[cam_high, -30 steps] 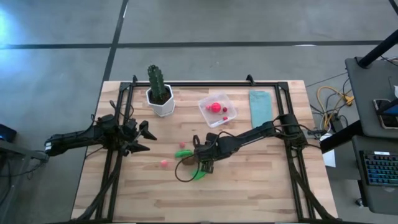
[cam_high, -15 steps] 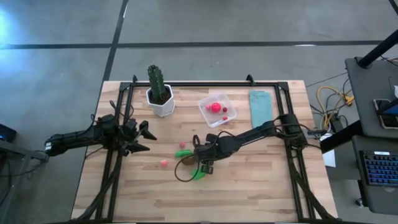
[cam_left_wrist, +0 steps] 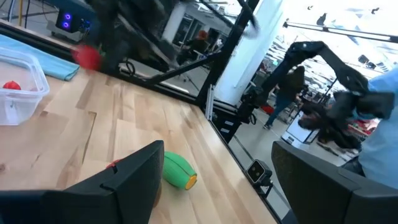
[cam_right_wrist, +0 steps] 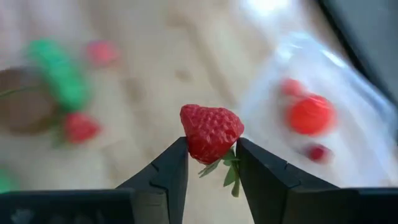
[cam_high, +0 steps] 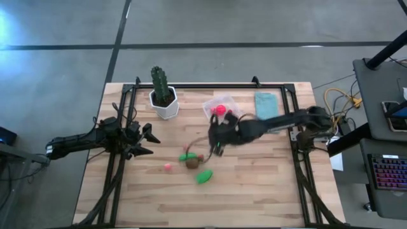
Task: Pick and placing Produce into tupperware
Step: Put the right strawberry into the transparent bin, then put the strawberry into the transparent bin
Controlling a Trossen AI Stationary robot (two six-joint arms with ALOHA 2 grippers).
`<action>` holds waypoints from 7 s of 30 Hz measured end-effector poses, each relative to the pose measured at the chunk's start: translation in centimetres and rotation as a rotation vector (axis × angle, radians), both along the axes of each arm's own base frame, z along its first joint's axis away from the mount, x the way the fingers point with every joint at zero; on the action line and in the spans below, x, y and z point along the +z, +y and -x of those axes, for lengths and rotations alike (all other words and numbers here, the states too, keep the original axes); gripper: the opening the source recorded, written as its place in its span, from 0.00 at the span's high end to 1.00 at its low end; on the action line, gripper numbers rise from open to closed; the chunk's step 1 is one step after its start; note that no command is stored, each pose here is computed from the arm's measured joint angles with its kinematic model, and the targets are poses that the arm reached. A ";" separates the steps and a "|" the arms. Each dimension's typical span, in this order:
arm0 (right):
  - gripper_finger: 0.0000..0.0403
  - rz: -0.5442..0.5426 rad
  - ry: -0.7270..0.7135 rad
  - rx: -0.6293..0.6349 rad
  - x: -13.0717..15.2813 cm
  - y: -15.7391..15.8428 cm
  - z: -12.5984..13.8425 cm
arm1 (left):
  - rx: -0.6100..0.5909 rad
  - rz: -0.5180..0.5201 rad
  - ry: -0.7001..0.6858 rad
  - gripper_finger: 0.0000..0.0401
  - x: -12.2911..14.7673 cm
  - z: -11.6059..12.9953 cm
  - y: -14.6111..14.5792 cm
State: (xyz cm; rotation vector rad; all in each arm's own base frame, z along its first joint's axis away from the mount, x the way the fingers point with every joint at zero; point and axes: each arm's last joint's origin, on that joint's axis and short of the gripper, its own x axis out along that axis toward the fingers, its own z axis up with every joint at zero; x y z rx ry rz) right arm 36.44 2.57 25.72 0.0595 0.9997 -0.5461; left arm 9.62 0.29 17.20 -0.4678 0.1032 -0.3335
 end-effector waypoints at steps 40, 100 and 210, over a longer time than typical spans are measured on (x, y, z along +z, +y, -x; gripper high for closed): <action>0.38 -0.271 0.104 -0.134 -0.1 -13.1 2.0 | 0.000 0.000 0.001 0.29 0.0 0.0 0.0; 0.41 -0.071 0.050 1.093 -8.5 0.4 -5.9 | 0.001 0.001 0.001 0.29 0.0 0.0 0.0; 0.63 -0.124 -0.085 0.433 -1.9 -5.2 -1.4 | 0.000 0.000 0.001 0.29 0.0 0.0 0.0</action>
